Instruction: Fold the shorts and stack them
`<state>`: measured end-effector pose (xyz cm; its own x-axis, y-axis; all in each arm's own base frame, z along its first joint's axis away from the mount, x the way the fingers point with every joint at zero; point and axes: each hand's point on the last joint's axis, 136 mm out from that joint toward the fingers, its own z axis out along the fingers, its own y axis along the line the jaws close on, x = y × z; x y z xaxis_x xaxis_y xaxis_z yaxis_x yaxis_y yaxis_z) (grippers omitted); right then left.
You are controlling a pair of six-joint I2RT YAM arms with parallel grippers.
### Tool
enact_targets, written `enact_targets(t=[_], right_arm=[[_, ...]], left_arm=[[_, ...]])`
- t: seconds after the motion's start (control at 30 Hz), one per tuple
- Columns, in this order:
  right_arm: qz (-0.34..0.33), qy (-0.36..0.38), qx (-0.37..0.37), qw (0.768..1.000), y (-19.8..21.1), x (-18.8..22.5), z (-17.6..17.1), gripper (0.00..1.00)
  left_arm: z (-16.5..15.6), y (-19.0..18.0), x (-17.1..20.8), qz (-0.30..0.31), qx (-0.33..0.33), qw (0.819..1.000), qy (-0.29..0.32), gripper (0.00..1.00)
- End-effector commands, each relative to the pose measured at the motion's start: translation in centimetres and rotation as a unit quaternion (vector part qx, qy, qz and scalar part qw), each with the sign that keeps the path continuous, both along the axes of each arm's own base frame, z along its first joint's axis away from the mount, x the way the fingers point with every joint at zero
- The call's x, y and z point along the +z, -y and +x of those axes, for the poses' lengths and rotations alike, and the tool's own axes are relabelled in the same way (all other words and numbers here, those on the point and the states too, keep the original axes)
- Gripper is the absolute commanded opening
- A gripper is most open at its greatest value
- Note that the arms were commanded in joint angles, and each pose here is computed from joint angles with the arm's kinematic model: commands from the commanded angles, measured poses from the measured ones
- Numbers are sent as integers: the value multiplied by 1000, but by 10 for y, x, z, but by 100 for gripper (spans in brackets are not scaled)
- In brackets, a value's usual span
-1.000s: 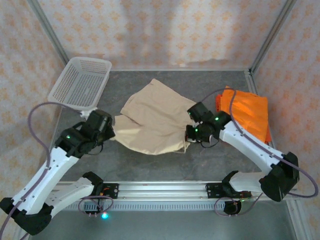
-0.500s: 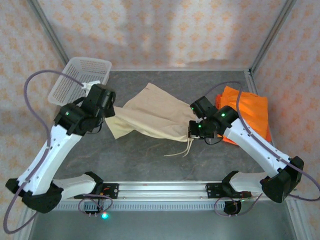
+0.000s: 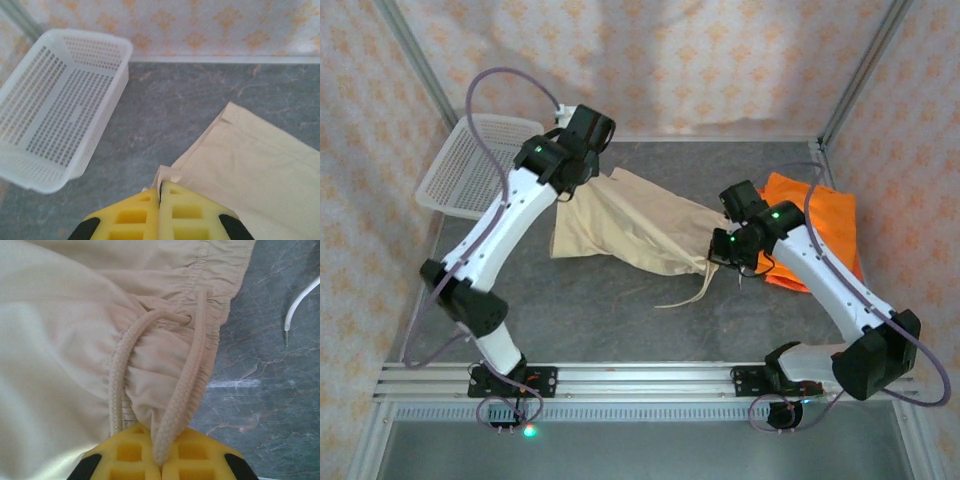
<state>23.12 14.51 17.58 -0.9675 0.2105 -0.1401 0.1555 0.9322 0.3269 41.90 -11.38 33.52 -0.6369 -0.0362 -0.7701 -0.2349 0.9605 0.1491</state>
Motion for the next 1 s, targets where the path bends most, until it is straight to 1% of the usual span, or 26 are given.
enact_targets(t=[0.0, 0.03, 0.17, 0.37, 0.57, 0.67, 0.73, 0.77, 0.83, 0.87, 0.9, 0.93, 0.97], right_arm=[[19, -25, 4, 1000, -4, -11, 2, 0], [21, -30, 1, 999, -3, -14, 5, 0], [17, -38, -9, 999, 0, -23, 15, 2], [24, -47, -29, 998, 11, -30, 34, 4], [46, -69, -49, 995, 21, -46, 57, 9], [96, -81, -75, 989, 26, -53, 82, 10], [135, -82, -107, 982, 34, -52, 107, 10], [152, -84, -117, 978, 37, -51, 117, 12], [193, -82, -141, 968, 44, -46, 142, 26], [208, -84, -163, 961, 53, -44, 154, 39], [222, -82, -181, 955, 59, -40, 166, 48], [236, -78, -193, 949, 64, -35, 176, 53], [250, -72, -208, 943, 69, -29, 186, 58]], left_arm=[[27, 1, 21, 28, 7, 999, 34, 0], [36, 5, 22, 29, 5, 999, 36, 0], [70, 23, 6, 39, -1, 999, 31, 0], [114, 39, -28, 44, 2, 998, 34, 0], [157, 43, -63, -3, 33, 998, 62, 0], [178, 42, -83, -34, 52, 995, 76, 0], [193, 37, -98, -71, 66, 992, 82, 0], [199, 37, -104, -88, 69, 990, 84, 0], [210, 34, -116, -120, 74, 986, 86, 0], [215, 33, -121, -135, 73, 984, 86, 1], [219, 33, -125, -147, 70, 983, 85, 8], [222, 33, -126, -156, 67, 982, 85, 17], [223, 32, -123, -166, 61, 981, 85, 32]])
